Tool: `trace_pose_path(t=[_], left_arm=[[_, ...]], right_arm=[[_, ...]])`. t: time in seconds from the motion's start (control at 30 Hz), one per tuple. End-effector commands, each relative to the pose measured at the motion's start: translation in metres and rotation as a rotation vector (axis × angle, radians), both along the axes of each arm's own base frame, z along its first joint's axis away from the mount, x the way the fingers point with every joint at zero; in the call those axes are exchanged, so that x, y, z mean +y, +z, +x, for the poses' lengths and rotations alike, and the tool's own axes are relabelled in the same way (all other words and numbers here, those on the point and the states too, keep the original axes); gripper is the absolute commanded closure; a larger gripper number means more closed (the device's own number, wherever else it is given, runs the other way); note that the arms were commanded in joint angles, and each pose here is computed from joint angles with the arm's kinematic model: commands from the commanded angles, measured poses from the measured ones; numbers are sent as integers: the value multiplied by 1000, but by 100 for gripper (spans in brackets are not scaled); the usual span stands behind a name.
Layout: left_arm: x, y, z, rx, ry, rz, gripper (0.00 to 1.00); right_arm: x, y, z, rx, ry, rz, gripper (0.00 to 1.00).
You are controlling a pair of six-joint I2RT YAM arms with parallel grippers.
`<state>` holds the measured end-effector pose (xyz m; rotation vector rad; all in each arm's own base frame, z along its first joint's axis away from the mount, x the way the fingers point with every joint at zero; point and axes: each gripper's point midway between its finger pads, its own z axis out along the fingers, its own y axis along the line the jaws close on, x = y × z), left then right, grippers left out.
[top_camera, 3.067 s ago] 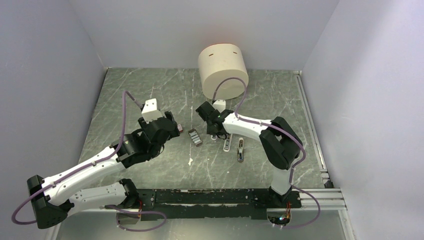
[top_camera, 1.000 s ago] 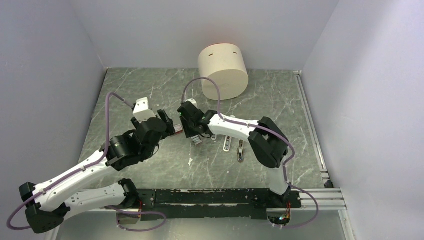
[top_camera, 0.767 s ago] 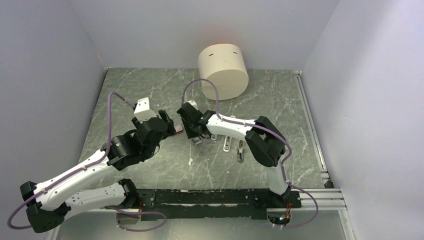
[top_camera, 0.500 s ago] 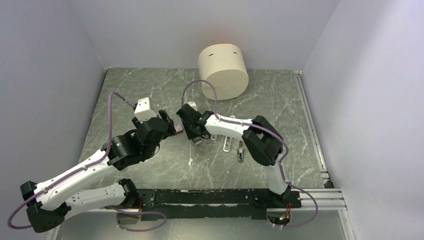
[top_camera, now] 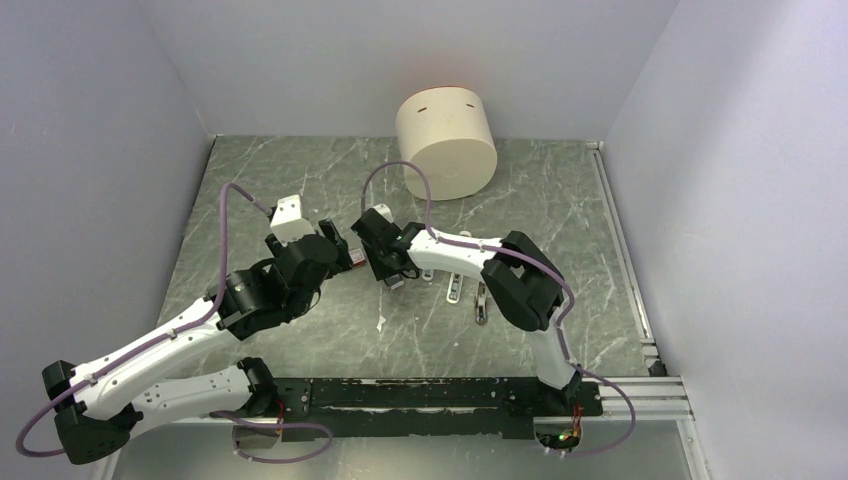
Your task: Load the staples into the stapler
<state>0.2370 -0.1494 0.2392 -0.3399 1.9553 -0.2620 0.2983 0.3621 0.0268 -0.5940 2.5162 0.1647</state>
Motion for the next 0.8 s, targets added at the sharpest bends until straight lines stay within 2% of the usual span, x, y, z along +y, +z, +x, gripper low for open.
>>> trace_pose_path(t=[0.0, 0.57, 0.77], left_arm=[[6, 1, 2, -8, 31, 2, 25], [6, -4, 1, 2, 32, 4, 25], [6, -5, 1, 3, 31, 1, 26]], right_arm=[[10, -3, 5, -16, 19, -2, 54], [13, 4, 10, -70, 12, -20, 55], [14, 8, 11, -81, 16, -9, 59]])
